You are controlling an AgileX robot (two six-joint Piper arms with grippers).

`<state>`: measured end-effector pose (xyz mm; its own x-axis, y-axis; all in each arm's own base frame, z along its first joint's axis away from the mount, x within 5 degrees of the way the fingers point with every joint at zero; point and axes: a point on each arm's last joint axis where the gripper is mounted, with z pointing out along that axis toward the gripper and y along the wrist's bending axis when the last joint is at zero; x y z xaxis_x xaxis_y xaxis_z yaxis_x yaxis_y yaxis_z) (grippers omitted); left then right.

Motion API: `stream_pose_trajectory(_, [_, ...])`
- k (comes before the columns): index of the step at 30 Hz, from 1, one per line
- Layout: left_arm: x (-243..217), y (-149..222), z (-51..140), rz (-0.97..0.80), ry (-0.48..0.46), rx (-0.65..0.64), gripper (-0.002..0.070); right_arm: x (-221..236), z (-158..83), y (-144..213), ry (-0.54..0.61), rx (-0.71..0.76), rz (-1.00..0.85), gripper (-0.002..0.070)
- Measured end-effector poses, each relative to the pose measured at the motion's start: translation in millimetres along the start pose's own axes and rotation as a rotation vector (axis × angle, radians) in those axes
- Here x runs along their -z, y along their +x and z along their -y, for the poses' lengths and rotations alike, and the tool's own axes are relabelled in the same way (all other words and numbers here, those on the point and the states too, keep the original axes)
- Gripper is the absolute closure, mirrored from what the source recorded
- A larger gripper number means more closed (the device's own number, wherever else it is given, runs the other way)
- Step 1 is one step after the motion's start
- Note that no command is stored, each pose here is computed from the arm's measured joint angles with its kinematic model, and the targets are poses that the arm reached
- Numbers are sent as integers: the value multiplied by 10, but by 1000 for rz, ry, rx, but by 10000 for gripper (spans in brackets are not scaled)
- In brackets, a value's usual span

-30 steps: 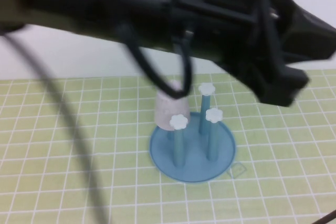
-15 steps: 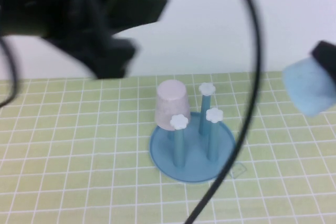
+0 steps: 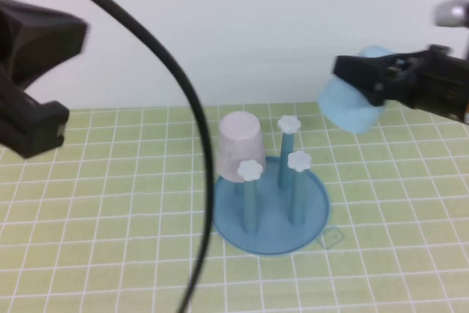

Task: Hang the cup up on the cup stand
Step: Place the cup on the cup holder

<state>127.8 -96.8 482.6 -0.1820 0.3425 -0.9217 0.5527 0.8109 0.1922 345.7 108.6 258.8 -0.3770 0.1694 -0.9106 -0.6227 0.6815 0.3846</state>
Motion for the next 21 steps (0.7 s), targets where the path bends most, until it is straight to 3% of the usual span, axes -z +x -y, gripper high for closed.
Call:
stream_pose_trajectory(7, [-14,104,-120,-39,-147,-3,675,-520,-140,-21,-29,198,-114,103])
stream_pose_trajectory(21, [-5,107,-169,-44,-202,-19,675,-910,-199,261,-33,355,-228,103])
